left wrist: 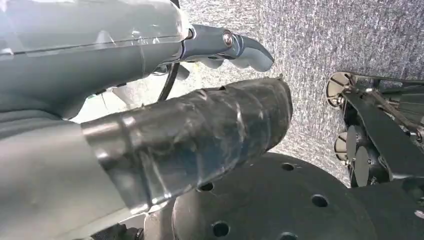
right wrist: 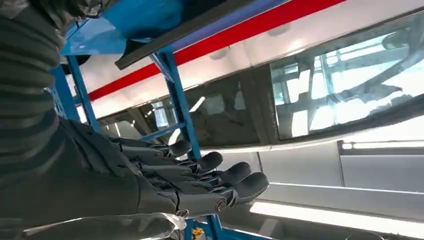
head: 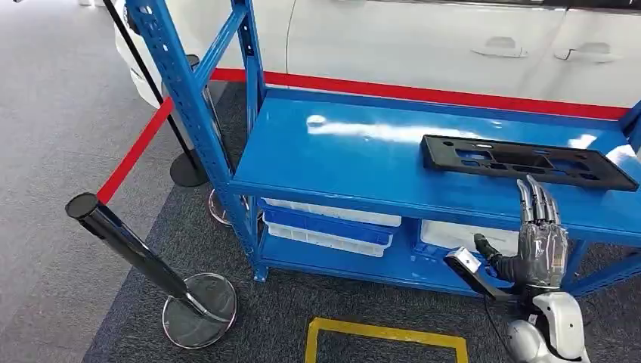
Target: Take the parts from the cabinet and place them on the table.
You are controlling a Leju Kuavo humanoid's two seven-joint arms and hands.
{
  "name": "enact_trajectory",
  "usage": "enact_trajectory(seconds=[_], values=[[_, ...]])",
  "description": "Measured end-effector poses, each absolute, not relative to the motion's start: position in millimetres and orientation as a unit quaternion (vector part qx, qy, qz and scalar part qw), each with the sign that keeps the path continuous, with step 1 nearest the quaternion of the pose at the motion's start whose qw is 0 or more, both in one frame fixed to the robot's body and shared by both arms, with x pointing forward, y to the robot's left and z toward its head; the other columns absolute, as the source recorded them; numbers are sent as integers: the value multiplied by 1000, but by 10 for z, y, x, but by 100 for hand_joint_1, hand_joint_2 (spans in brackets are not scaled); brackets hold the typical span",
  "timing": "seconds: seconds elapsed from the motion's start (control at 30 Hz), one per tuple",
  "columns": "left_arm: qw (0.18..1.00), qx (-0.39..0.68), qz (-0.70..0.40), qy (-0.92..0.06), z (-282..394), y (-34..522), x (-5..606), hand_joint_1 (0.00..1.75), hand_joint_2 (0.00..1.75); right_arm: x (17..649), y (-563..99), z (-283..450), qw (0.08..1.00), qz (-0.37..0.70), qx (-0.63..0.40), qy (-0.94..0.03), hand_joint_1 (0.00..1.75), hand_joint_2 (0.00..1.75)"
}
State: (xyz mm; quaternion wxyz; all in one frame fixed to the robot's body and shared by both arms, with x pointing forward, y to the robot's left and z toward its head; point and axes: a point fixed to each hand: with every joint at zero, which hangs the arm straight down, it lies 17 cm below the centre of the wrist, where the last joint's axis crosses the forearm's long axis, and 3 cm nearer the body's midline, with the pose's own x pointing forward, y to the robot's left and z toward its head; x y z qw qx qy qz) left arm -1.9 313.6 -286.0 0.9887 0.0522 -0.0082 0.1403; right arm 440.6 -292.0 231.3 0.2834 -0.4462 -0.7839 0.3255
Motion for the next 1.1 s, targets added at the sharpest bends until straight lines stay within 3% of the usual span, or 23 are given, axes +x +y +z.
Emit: enact_trajectory(seconds=[1.1], values=[[992,29,121,-16,-2851,2985,-23,0,0,4768,-3124,2123,303,361,-472,-745,0,175]])
